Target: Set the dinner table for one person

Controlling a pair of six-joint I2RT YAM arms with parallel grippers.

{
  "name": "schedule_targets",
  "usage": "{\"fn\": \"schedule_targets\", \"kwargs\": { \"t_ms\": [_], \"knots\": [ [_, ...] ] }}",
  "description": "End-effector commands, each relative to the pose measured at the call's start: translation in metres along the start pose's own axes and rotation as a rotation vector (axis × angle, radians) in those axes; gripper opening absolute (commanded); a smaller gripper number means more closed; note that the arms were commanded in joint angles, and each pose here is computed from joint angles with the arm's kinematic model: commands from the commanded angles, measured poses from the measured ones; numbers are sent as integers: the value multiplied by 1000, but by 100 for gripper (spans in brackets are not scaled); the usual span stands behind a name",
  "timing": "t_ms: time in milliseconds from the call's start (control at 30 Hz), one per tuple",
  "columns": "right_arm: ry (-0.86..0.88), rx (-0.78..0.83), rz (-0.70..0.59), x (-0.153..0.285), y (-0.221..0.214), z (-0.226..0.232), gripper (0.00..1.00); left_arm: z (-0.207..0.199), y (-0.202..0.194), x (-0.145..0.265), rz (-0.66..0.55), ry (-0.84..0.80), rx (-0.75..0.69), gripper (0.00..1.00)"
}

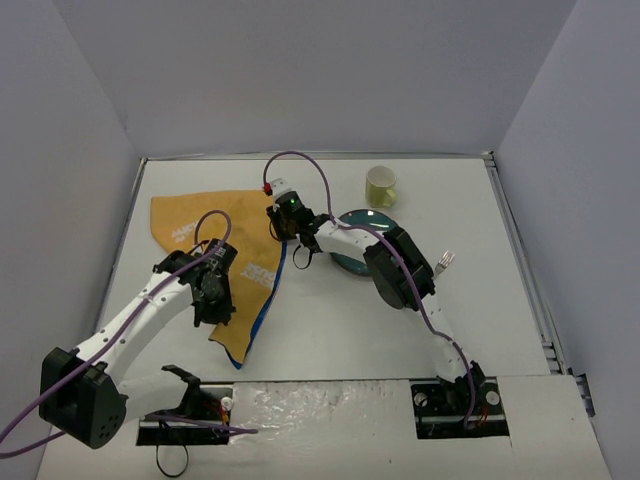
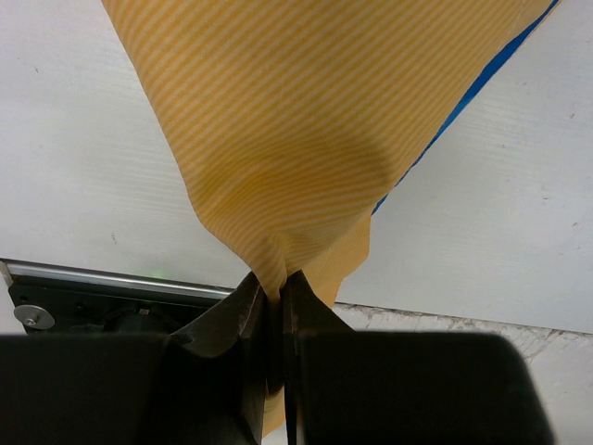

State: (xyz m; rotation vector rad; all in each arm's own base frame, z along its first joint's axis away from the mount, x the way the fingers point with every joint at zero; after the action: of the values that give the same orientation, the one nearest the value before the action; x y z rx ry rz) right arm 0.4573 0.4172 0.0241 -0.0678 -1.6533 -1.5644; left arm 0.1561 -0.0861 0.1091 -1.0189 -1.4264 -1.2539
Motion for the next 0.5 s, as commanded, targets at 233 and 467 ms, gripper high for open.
{"fn": "schedule_targets", "kwargs": {
  "t_ms": [233, 467],
  "knots": [
    [-94, 1, -137, 59, 81, -5, 0, 17, 76, 19, -144, 7, 90, 0],
    [-191, -61, -238, 123, 137, -31, 0, 79, 212, 54, -302, 99, 181, 0]
  ]
}}
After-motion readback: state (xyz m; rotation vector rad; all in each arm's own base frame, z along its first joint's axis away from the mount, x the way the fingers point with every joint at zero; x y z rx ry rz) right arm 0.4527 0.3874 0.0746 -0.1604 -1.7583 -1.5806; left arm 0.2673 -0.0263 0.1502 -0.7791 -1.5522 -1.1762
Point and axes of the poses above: each gripper's point midway between its finger pads, its own x axis back along the fingers, its own z axis along the line the jaws close on, y = z × x, the point moved 1 cm from there along x, back along the fingers, and after that the axes turned 5 degrees about -x, right-handed, at the moved point
